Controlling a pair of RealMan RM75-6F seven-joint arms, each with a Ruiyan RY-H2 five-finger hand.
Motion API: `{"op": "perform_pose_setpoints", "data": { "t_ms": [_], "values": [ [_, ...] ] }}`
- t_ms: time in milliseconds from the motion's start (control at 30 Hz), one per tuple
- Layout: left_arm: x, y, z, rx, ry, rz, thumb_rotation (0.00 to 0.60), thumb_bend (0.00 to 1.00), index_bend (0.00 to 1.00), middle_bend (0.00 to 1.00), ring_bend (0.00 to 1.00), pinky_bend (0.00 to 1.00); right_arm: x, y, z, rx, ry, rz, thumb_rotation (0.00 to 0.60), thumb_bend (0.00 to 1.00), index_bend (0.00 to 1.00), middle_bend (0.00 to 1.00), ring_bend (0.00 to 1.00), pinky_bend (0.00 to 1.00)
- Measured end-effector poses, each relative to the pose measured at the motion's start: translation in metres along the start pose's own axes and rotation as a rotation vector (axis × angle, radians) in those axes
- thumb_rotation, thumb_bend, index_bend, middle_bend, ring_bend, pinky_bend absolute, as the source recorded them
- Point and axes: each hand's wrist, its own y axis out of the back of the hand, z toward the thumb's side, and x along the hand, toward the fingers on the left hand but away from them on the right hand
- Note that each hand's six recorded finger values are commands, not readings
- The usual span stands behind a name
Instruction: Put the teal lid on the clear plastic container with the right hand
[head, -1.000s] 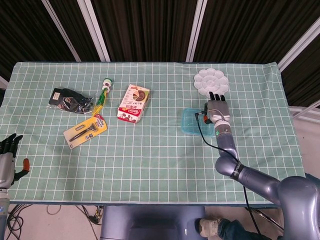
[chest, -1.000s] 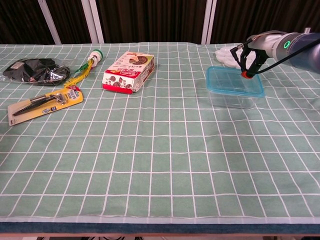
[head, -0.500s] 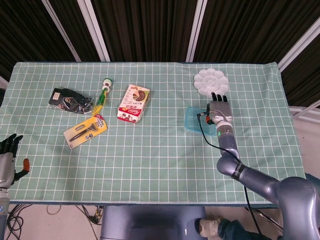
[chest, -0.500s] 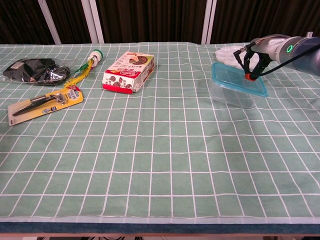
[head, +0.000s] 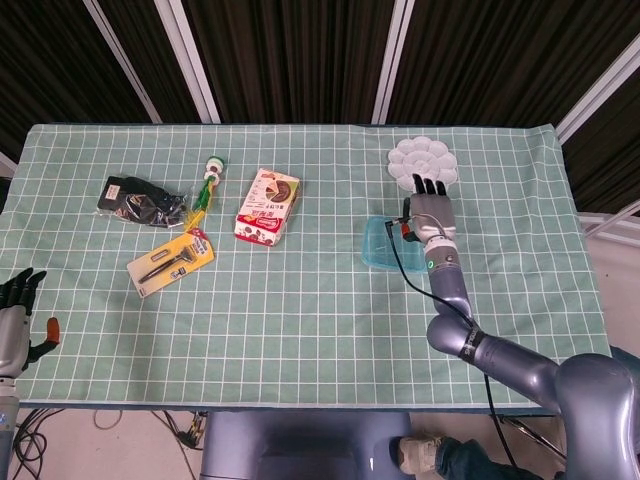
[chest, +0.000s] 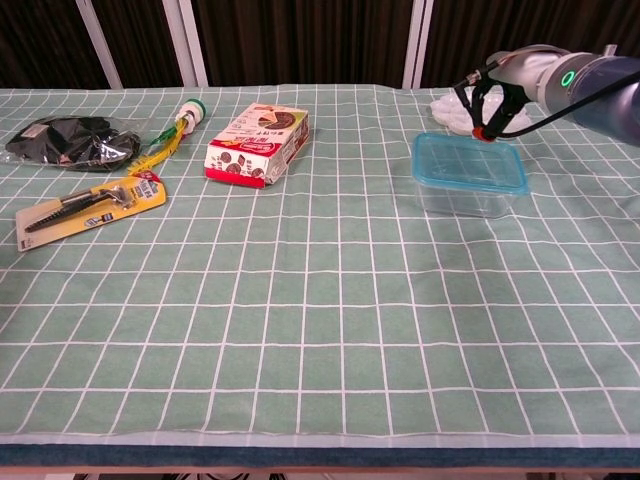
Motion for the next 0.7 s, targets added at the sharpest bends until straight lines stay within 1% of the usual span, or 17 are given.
{"op": "perform_pose_setpoints", "data": {
  "t_ms": [133,300,467,700],
  "values": [
    [0.000,0.001,0.000,-0.004,-0.002,-0.001,0.600,0.54,0.09,0.00,0.00,0.00,0.001,0.001,0.018,-0.027,0.035,-0.016,0.600,0.45,0.61,0.03,0.00,0.00],
    [-0.001,0.000,0.000,-0.005,-0.004,-0.008,0.600,0.54,0.09,0.00,0.00,0.00,-0.002,-0.002,0.036,-0.047,0.054,-0.018,0.600,0.45,0.61,0.03,0.00,0.00],
    [-0.001,0.000,0.000,-0.010,-0.005,-0.009,0.600,0.54,0.09,0.00,0.00,0.00,-0.008,-0.007,0.044,-0.050,0.049,-0.014,0.600,0.45,0.61,0.03,0.00,0.00],
    [-0.002,0.002,-0.001,-0.018,-0.005,-0.013,0.600,0.54,0.09,0.00,0.00,0.00,-0.014,-0.019,0.049,-0.039,0.040,0.018,0.600,0.45,0.61,0.03,0.00,0.00]
  ]
}}
